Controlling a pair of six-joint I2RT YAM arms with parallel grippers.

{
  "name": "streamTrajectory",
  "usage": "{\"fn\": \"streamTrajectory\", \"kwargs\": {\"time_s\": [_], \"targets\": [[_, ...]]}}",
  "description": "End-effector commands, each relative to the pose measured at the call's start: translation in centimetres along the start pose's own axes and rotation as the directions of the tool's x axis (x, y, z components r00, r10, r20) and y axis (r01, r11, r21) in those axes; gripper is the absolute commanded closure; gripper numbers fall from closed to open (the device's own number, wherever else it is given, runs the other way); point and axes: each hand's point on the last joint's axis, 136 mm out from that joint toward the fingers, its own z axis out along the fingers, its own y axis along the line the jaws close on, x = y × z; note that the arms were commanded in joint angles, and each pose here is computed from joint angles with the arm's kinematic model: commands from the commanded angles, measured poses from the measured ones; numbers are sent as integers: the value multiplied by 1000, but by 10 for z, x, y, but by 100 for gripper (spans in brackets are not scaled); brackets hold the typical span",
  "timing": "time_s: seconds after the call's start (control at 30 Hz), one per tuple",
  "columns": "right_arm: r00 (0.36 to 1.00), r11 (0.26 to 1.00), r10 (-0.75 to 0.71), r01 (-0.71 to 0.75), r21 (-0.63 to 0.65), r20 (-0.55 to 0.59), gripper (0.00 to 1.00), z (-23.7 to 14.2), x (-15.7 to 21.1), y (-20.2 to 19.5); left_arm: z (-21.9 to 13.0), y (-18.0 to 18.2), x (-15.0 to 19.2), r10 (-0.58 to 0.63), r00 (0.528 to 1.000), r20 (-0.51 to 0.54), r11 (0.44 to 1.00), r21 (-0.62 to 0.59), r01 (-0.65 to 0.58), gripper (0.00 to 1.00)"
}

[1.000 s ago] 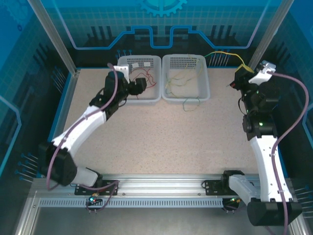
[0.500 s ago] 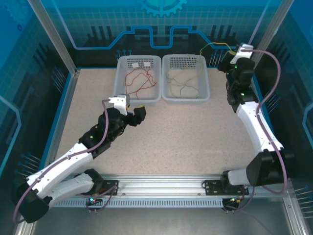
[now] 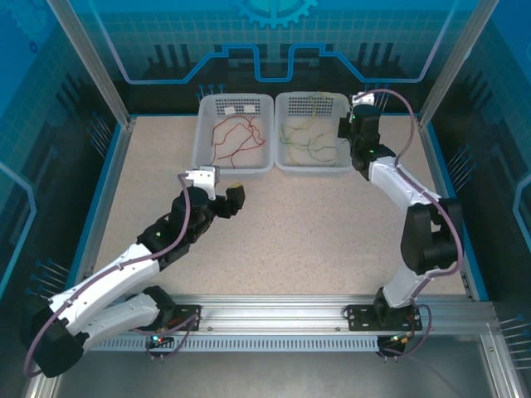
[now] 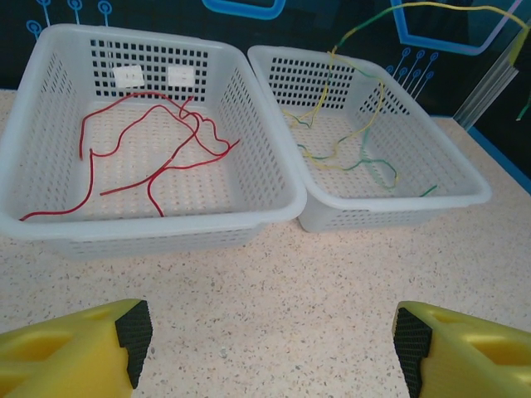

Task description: Untangle the cables

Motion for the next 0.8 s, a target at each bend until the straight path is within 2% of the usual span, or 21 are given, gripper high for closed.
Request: {"fn": "streamTrajectory", "kwargs": {"time_s": [0.0, 0.17, 0.43, 0.6, 0.77], "targets": [[991, 1000, -22, 24, 19, -129, 100, 18, 34, 4, 4, 2, 5, 18, 1000, -1, 1000, -13, -18, 22], [961, 998, -53, 48, -28, -271, 100, 41, 70, 21, 8, 2, 9, 34, 999, -16, 999, -16, -34, 22], [911, 996, -82, 63, -60, -405, 100, 62, 118, 41, 12, 3, 17, 43, 998, -38, 999, -22, -44, 22], [895, 993, -110, 84, -78, -433, 100, 66, 121, 48, 13, 5, 22, 48, 998, -46, 998, -27, -49, 22], [848, 987, -152, 106, -119, -508, 100, 69, 130, 56, 15, 6, 26, 54, 997, -56, 998, -31, -56, 22]]}}
